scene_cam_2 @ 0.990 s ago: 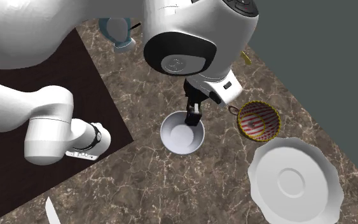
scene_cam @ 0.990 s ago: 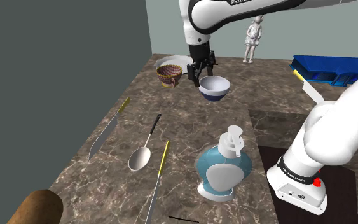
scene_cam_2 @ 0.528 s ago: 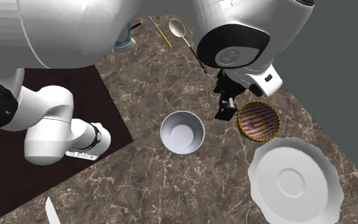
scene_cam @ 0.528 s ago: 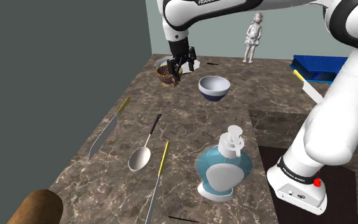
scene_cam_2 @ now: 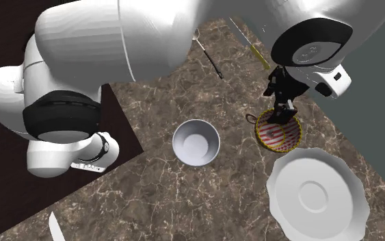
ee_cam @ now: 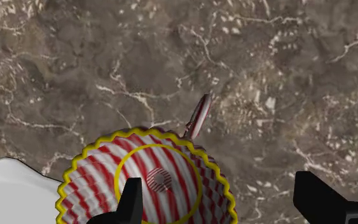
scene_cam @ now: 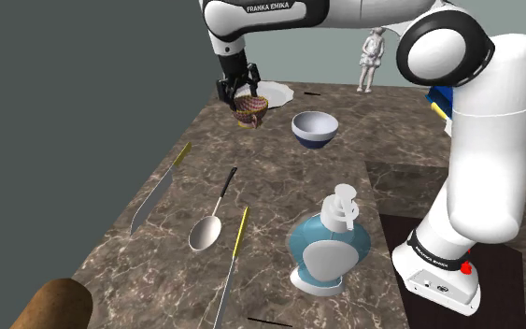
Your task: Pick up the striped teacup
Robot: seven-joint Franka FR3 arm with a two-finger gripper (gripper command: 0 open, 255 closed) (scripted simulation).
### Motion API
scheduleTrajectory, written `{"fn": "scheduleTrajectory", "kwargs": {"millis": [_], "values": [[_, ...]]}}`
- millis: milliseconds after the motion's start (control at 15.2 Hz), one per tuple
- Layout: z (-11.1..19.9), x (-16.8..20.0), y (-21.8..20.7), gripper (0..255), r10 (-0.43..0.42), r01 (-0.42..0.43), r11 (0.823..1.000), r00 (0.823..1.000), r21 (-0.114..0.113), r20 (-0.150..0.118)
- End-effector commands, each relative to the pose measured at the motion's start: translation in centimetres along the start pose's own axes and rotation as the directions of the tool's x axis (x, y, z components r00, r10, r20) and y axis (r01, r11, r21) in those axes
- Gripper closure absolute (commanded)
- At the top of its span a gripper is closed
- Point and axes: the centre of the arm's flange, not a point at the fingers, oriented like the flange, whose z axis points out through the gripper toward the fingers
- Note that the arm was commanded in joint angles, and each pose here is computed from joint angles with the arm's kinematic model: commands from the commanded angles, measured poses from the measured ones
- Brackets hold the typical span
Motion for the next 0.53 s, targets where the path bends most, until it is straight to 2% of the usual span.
{"fn": "scheduleTrajectory", "kwargs": {"millis": [0, 132, 462], "values": [[-0.6, 2.4, -0.6, 0, 0.005, -0.005, 1.000, 1.000, -0.002, -0.010], [-0.8, 3.8, -0.8, 0, 0.008, -0.008, 1.000, 1.000, -0.002, -0.014], [1.8, 4.0, -1.2, 0, 0.008, -0.008, 1.000, 1.000, -0.002, -0.014]]}}
